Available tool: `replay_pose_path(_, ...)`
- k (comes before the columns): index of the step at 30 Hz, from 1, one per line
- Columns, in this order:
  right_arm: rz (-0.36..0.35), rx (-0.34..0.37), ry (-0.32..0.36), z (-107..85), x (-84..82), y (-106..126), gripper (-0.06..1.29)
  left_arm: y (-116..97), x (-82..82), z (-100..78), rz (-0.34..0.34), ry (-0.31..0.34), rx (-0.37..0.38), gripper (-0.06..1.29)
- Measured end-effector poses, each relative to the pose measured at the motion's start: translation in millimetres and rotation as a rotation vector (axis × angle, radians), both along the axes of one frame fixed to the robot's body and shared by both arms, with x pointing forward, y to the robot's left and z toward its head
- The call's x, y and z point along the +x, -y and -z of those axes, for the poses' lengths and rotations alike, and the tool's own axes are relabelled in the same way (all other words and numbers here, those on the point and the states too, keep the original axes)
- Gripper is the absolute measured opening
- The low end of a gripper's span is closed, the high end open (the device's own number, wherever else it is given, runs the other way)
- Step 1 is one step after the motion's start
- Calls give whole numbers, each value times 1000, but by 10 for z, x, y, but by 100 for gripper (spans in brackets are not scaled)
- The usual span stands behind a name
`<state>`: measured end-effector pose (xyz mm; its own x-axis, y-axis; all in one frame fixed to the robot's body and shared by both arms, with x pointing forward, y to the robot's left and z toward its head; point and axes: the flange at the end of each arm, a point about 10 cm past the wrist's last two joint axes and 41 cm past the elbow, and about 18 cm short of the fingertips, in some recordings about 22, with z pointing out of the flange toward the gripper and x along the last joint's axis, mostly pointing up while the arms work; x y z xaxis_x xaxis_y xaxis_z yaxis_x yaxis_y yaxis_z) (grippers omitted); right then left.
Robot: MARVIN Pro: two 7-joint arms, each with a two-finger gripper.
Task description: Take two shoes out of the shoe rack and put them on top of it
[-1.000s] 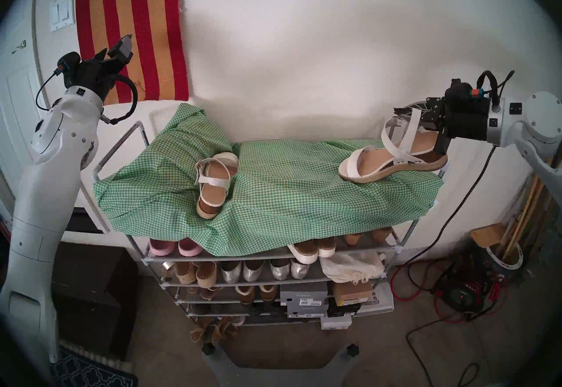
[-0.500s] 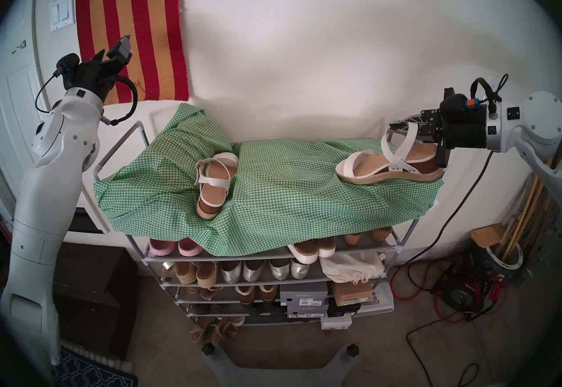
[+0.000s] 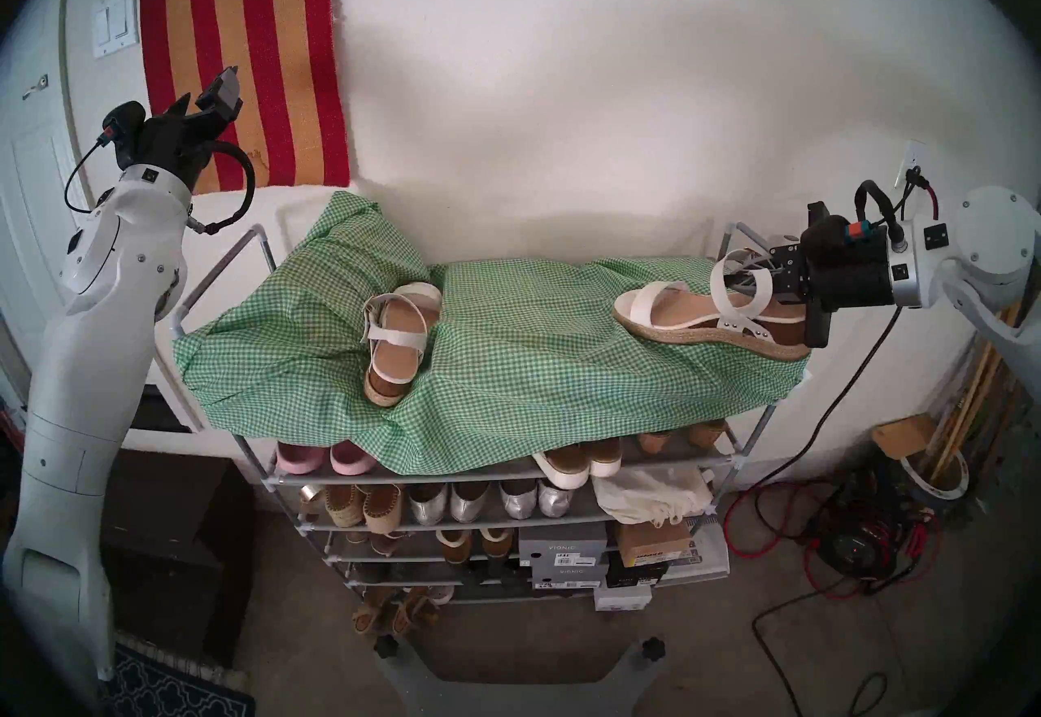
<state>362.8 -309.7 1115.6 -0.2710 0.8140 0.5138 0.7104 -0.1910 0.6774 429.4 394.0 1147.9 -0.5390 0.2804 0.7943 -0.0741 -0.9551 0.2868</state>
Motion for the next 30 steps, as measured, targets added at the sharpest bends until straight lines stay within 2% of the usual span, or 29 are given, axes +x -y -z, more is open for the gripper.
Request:
replay_pose_path(8, 18, -32, -27, -4, 25, 108, -3, 5, -12, 6, -10, 3, -3, 123)
replay_pose_path(15, 26, -61, -32, -113, 29, 200, -2, 10, -23, 12, -20, 6, -7, 123)
replay_pose_path(17, 27, -69, -31, -159, 25, 225, 33, 12, -26, 14, -22, 7, -8, 123)
replay_pose_path(18, 28, -74, -31, -189, 22, 241, 100, 14, -28, 15, -24, 8, -8, 123)
replay_pose_path(19, 28, -77, -31, -204, 19, 249, 104, 14, -29, 16, -25, 8, -9, 123)
replay_pose_path(23, 31, -91, -27, -295, 8, 296, 105, 17, -34, 20, -30, 9, -10, 123)
replay_pose_path(25, 32, -97, -23, -347, 2, 320, 112, 17, -37, 23, -33, 10, -11, 123)
replay_pose_path(30, 35, -113, -14, -475, -19, 383, 118, 20, -44, 25, -39, 12, -13, 123)
